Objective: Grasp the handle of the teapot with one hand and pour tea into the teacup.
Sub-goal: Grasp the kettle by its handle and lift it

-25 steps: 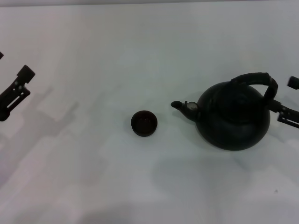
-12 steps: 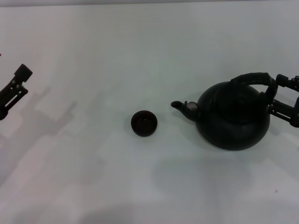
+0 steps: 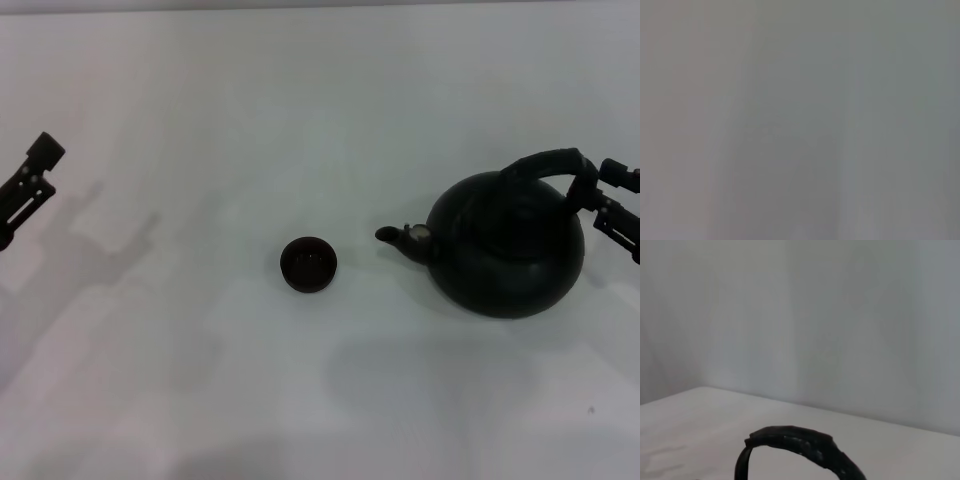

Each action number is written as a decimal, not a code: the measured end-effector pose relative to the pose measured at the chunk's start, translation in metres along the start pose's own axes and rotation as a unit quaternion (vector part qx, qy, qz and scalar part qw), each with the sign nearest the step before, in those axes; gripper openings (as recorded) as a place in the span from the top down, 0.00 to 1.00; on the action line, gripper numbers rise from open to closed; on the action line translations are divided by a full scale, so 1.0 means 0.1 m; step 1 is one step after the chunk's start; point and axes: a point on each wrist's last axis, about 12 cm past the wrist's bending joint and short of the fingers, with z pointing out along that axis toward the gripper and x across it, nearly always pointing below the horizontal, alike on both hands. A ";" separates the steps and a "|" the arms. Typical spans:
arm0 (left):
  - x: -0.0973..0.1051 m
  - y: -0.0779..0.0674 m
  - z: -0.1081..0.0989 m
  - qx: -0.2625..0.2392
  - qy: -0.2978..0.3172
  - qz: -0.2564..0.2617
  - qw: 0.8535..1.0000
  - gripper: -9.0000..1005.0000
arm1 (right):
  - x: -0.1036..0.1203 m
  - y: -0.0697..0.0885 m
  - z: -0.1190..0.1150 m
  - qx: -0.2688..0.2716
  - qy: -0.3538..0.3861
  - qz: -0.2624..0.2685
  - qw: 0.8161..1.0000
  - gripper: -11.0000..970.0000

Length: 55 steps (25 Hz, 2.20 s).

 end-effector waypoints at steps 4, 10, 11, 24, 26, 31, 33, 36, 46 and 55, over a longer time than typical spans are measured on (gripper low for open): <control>0.01 0.00 0.01 -0.001 0.000 -0.001 1.000 0.14 | 0.02 0.01 0.05 0.000 -0.012 0.011 1.000 0.42; 0.02 0.02 0.03 -0.005 -0.001 -0.005 1.000 0.14 | 0.04 0.02 0.19 -0.013 -0.020 0.021 1.000 0.71; 0.02 0.02 0.03 -0.004 -0.001 -0.005 1.000 0.14 | 0.04 0.02 0.21 -0.015 -0.020 0.020 0.999 0.82; 0.02 0.02 0.04 -0.004 -0.002 -0.007 1.000 0.14 | 0.03 0.03 0.34 -0.025 -0.026 -0.007 0.999 0.81; 0.02 0.01 0.04 -0.003 -0.003 -0.008 1.000 0.14 | 0.03 0.03 0.36 -0.028 -0.026 -0.009 0.999 0.81; 0.02 0.01 0.04 -0.002 -0.004 -0.008 1.000 0.14 | 0.04 0.03 0.39 -0.032 -0.023 -0.010 0.999 0.80; 0.01 0.01 0.04 -0.002 -0.004 -0.008 1.000 0.14 | 0.05 0.04 0.40 -0.033 -0.022 -0.009 0.999 0.80; 0.01 0.02 0.04 -0.001 -0.005 -0.008 1.000 0.14 | 0.06 0.04 0.41 -0.035 -0.022 -0.007 0.999 0.75; 0.01 0.02 0.04 -0.001 -0.005 -0.005 1.000 0.14 | 0.02 0.04 0.50 -0.040 -0.025 -0.013 0.999 0.73; 0.00 0.02 0.03 -0.001 -0.005 -0.004 1.000 0.14 | 0.06 0.05 0.53 -0.031 -0.033 -0.026 0.999 0.78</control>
